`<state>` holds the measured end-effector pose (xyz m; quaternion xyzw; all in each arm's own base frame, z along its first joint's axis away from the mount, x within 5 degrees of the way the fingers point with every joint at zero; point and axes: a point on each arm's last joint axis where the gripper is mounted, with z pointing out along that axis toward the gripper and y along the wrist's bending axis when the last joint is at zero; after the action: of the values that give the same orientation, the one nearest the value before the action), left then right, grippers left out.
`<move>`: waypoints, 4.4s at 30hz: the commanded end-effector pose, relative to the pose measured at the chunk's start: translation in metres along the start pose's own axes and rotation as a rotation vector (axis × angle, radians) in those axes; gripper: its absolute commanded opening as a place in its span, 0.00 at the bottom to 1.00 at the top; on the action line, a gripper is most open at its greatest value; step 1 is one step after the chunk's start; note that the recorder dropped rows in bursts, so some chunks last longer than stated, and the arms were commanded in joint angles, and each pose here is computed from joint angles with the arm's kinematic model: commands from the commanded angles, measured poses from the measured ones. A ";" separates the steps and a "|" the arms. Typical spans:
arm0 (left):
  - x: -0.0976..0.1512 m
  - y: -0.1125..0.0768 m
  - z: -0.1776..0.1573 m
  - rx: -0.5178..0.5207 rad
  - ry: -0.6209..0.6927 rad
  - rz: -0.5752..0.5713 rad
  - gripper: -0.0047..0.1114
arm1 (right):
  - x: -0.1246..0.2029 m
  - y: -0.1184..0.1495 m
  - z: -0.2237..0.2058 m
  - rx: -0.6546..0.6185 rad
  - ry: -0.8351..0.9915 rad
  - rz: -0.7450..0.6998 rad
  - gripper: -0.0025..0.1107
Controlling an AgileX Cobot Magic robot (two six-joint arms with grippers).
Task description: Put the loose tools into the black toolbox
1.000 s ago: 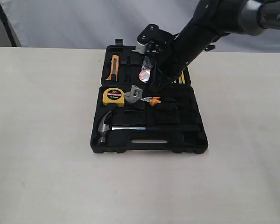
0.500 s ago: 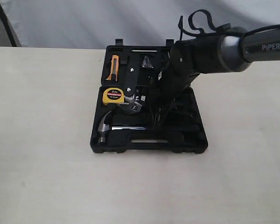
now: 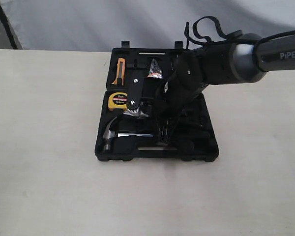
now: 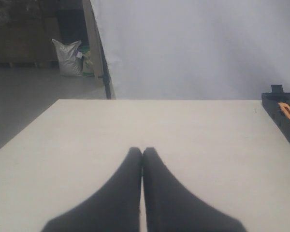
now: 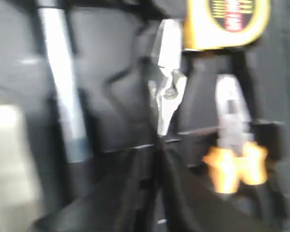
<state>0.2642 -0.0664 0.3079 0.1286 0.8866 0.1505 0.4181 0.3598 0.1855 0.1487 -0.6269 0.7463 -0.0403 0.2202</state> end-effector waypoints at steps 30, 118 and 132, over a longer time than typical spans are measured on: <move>0.002 0.000 -0.001 0.014 -0.007 -0.022 0.05 | 0.014 -0.011 0.025 -0.051 0.084 0.312 0.02; 0.002 0.000 -0.001 0.014 -0.007 -0.022 0.05 | 0.041 -0.059 -0.027 -0.059 -0.018 0.866 0.02; 0.002 0.000 -0.001 0.014 -0.007 -0.022 0.05 | 0.025 -0.024 0.024 -0.160 0.113 0.745 0.02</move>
<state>0.2642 -0.0664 0.3079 0.1286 0.8866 0.1505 0.4181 0.3840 0.1695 0.1415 -0.3312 0.9294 0.0871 0.1380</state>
